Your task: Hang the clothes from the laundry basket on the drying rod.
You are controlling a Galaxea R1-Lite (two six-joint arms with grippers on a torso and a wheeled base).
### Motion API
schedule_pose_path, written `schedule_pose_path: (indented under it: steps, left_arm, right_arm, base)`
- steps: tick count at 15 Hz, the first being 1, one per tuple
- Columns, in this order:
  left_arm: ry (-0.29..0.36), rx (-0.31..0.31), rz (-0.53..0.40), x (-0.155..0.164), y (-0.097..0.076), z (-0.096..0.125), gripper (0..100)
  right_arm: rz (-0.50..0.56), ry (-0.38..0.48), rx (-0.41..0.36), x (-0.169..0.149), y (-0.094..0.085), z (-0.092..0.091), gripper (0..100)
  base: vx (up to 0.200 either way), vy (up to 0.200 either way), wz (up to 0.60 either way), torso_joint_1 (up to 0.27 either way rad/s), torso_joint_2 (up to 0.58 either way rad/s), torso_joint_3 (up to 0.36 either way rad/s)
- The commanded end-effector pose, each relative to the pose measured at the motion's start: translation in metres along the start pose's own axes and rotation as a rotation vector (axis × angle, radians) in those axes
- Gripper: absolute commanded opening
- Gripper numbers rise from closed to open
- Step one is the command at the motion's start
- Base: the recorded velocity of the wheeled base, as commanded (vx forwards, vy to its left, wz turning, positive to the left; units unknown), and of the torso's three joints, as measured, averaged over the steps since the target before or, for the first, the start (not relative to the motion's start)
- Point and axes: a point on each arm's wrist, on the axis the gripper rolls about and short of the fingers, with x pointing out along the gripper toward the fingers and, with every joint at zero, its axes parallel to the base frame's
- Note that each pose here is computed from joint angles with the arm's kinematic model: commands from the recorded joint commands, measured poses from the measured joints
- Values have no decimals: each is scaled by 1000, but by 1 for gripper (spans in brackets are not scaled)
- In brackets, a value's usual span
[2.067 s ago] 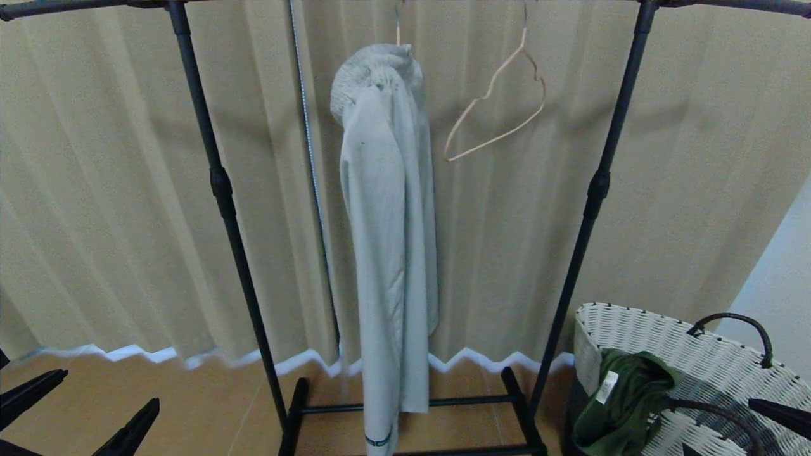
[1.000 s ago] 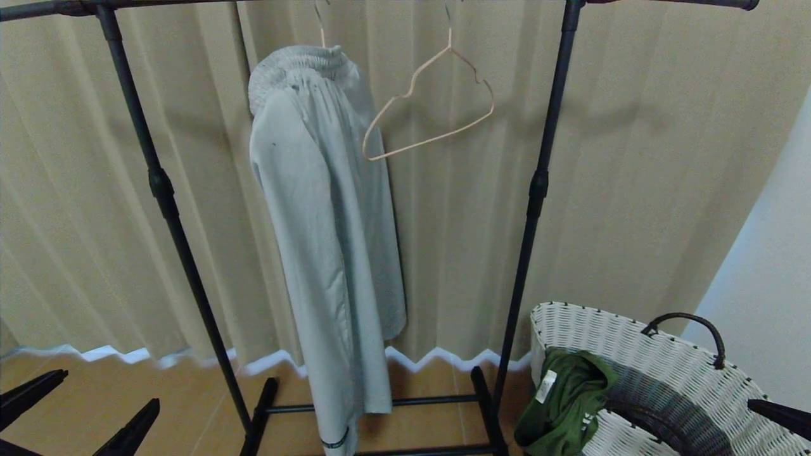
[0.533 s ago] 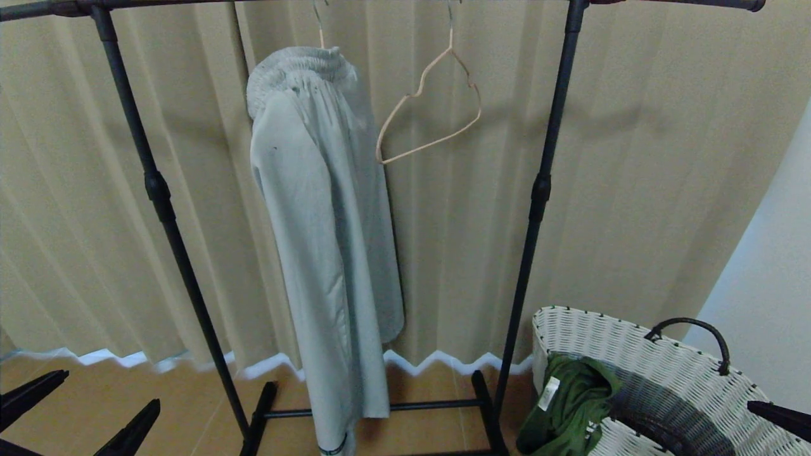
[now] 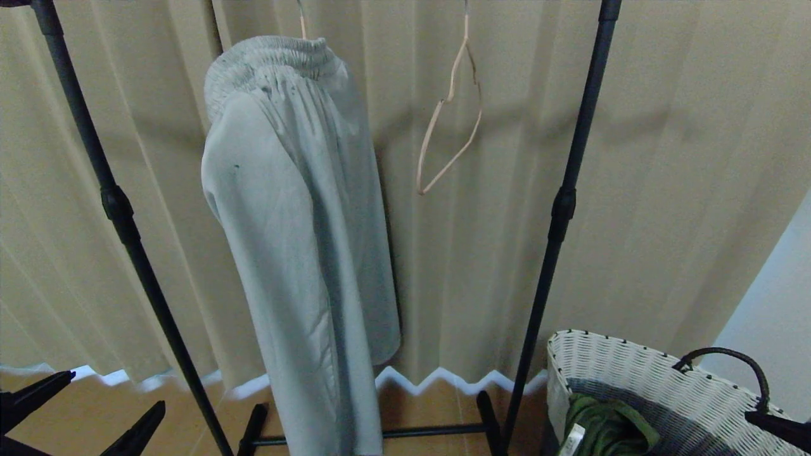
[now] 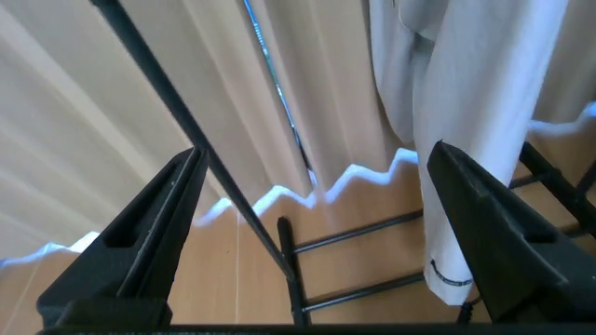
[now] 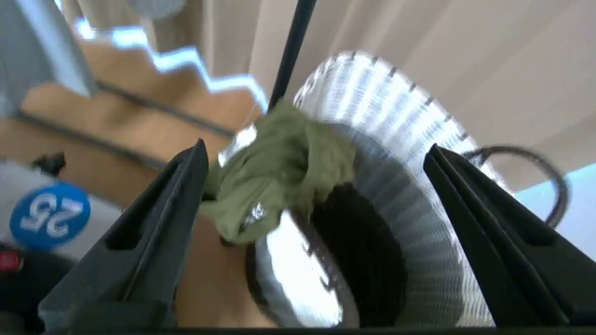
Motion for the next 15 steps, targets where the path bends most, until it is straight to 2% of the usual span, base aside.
schedule_pose_path:
  steps: [1, 3, 5, 8, 9, 11, 12, 15]
  left_arm:
    - [-8, 10, -49, 1, -4, 1, 100]
    - [-29, 23, -102, 0, -8, 2, 100]
    - [-38, 30, -140, -1, -11, 3, 100]
    - [-48, 37, -170, -1, -13, 4, 100]
    - [-51, 37, -172, -1, -13, 4, 100]
    - [-62, 31, -174, -1, -13, 6, 100]
    - [-92, 19, -205, -3, -13, 9, 100]
    - [-127, 12, -261, -6, -13, 10, 100]
  right_arm:
    - [8, 36, -24, 0, 2, -10, 100]
    - [17, 84, -42, 0, 3, -14, 100]
    - [23, 144, -96, 4, 1, -8, 100]
    - [50, 290, -128, 21, -5, 23, 100]
    - [72, 379, -132, 40, -6, 35, 100]
    - [82, 490, -125, 72, -10, 43, 100]
    - [89, 552, -138, 93, -13, 45, 100]
    - [59, 649, -172, 125, -24, 43, 100]
  base:
    - [0, 0, 0, 0, 0, 0]
    - [0, 0, 0, 0, 0, 0]
    - [0, 0, 0, 0, 0, 0]
    - [0, 0, 0, 0, 0, 0]
    - [0, 0, 0, 0, 0, 0]
    - [0, 0, 0, 0, 0, 0]
    - [0, 0, 0, 0, 0, 0]
    - [0, 0, 0, 0, 0, 0]
